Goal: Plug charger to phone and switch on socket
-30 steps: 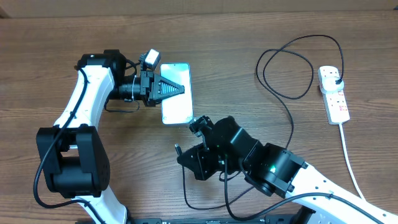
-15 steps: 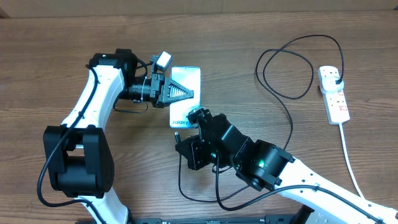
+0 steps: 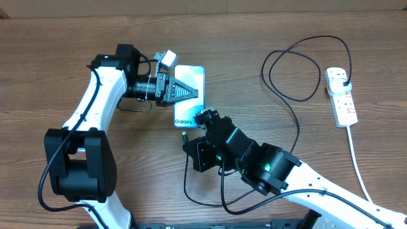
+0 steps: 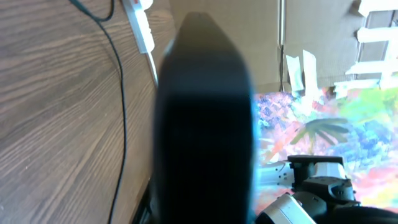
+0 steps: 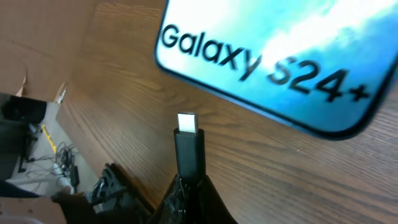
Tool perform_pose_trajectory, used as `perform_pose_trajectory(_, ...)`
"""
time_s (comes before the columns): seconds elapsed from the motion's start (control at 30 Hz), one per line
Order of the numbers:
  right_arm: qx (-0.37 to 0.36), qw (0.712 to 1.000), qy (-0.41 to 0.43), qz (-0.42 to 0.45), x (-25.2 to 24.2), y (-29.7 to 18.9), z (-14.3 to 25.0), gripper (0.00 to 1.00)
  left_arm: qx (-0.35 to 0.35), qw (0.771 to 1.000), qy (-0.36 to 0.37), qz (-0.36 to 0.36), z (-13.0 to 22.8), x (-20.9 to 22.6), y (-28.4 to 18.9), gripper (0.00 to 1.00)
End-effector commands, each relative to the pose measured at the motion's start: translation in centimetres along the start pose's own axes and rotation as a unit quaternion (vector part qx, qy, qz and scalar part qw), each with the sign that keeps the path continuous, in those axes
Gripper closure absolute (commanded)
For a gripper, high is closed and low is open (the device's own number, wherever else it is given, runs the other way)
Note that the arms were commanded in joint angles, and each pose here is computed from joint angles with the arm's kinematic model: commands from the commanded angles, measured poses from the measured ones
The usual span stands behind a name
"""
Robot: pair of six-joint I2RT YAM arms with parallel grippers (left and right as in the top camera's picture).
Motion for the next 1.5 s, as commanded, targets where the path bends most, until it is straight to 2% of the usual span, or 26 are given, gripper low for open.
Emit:
perform_pose_trajectory(0.0,-0.018,1.0,0.0,0.013,-0.4,0.0,-0.5,0.96,-0.006,1.0,-0.026,0.005,-0.6,-0.7,-0.3,0.96)
perform_pose_trajectory(0.6,-0.031,0.999,0.014,0.024,-0.8,-0.1,-0.9,0.96,0.001,0.999,-0.047,-0.016,-0.3,0.0,-0.3,0.96)
perform_pose_trajectory(0.83,-0.027,0.999,0.014,0.017,-0.5,-0.1,-0.8,0.96,0.0,0.996,-0.093,-0.016,-0.3,0.0,-0.2,0.96)
perform_pose_trajectory(1.17,-0.027,0.999,0.021,0.017,-0.5,-0.1,-0.8,0.96,0.0,0.995,-0.098,-0.019,-0.3,0.1,-0.2,0.96)
perform_pose_trajectory(1.33,-0.027,0.999,0.023,0.018,-0.5,-0.1,-0.8,0.96,0.005,0.994,-0.098,-0.043,-0.1,0.9,-0.3,0.96)
perform_pose_trajectory(1.47,-0.029,0.998,0.049,0.023,-0.8,-0.1,-0.8,0.96,0.006,0.994,-0.097,-0.043,-0.1,0.9,-0.3,0.96)
Point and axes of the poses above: each gripper's point midway between its finger pads, its own y axis out along the fingers, its own x axis along the line the jaws close on, z = x × y, the point moved 1 cm from there along -y, back along the fingers, and after that the axes turned 7 degrees about y, right-handed, at the moved point
